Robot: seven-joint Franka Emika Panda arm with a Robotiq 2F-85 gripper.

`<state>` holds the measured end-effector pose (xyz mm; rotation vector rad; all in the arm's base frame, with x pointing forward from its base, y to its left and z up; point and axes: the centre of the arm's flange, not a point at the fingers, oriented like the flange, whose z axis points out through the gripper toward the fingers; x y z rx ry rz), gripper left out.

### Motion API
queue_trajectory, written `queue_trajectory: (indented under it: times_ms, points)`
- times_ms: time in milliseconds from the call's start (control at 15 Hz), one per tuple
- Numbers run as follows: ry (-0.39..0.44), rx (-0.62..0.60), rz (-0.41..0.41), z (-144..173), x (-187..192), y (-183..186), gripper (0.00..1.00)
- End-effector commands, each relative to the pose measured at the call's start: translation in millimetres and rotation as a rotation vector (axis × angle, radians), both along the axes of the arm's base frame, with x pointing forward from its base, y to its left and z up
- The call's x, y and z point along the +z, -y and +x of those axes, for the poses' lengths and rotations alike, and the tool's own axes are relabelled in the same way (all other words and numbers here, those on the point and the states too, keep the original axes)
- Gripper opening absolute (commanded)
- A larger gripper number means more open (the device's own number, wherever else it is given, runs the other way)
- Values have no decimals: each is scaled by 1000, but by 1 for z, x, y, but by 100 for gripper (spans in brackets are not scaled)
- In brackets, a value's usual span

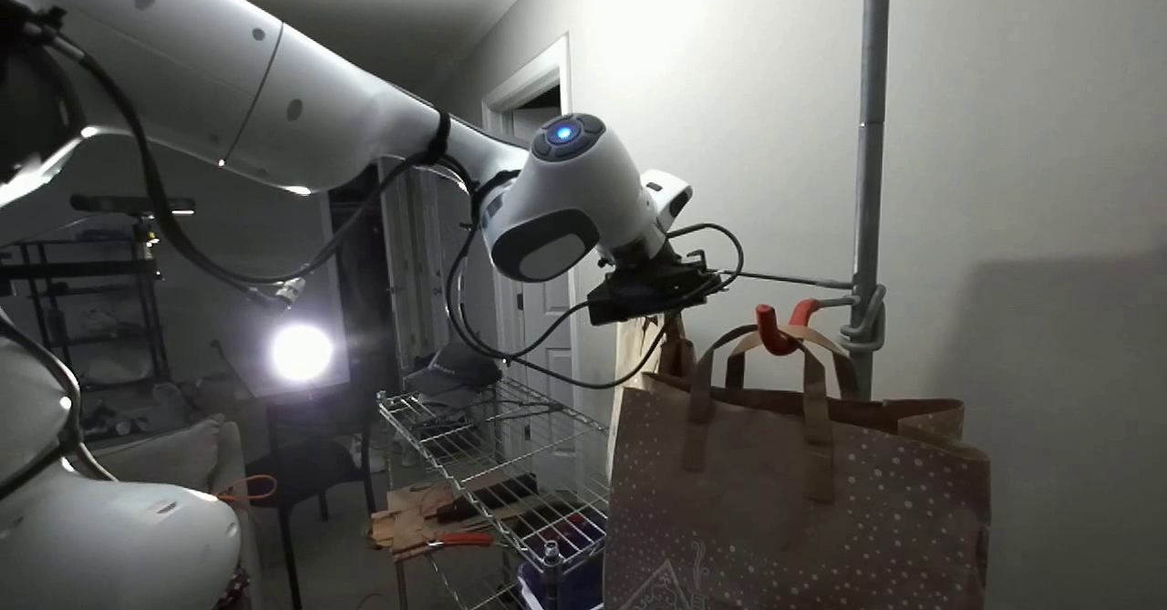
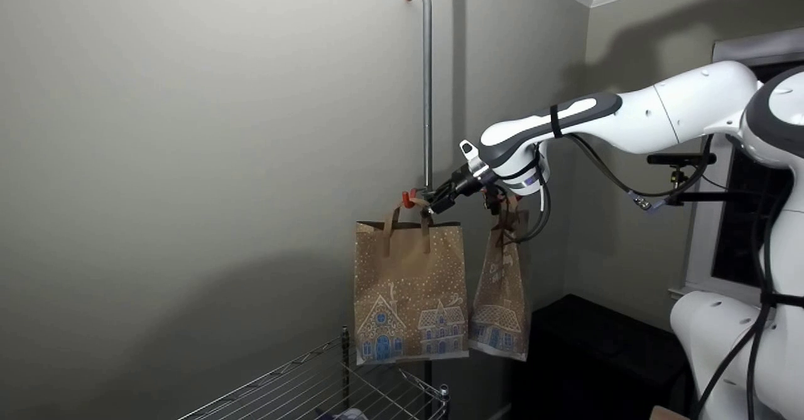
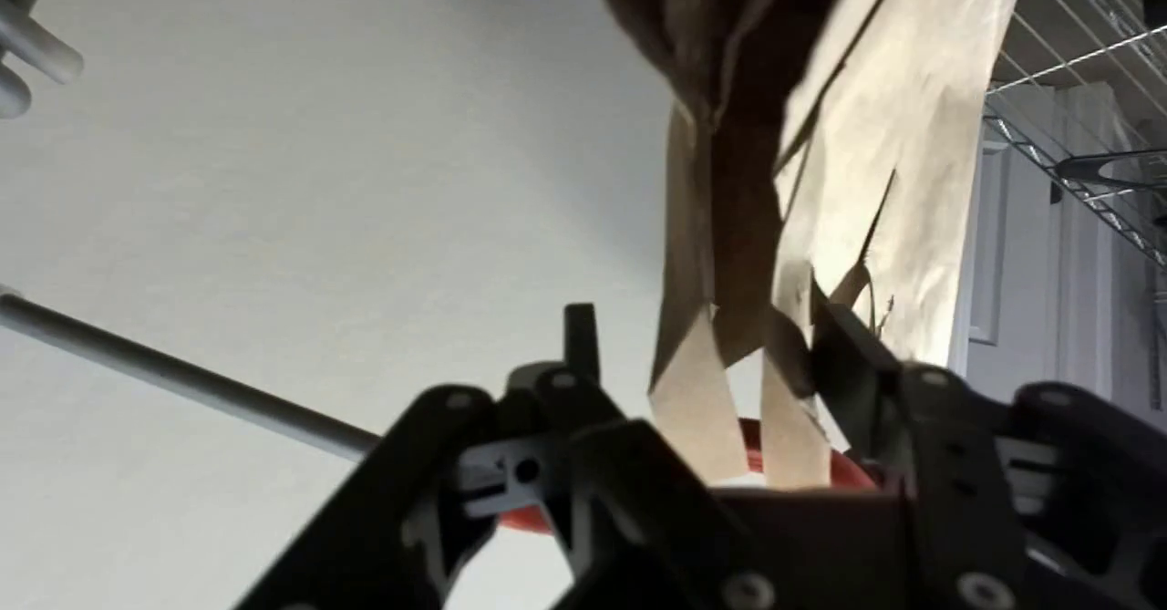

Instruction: Move the brown bags to the metal rack

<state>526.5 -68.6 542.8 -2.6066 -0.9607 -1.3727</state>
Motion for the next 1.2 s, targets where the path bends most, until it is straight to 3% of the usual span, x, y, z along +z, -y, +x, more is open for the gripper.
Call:
queue_trajectory:
  times_ms: [0, 333, 600, 1133]
  points:
    - [5, 50, 16, 14, -5, 8, 34]
    - [-13, 76, 34, 18, -9, 9, 5]
    - [-16, 97, 58, 16, -6, 13, 4]
    - [55, 267, 134, -15, 39, 10, 4]
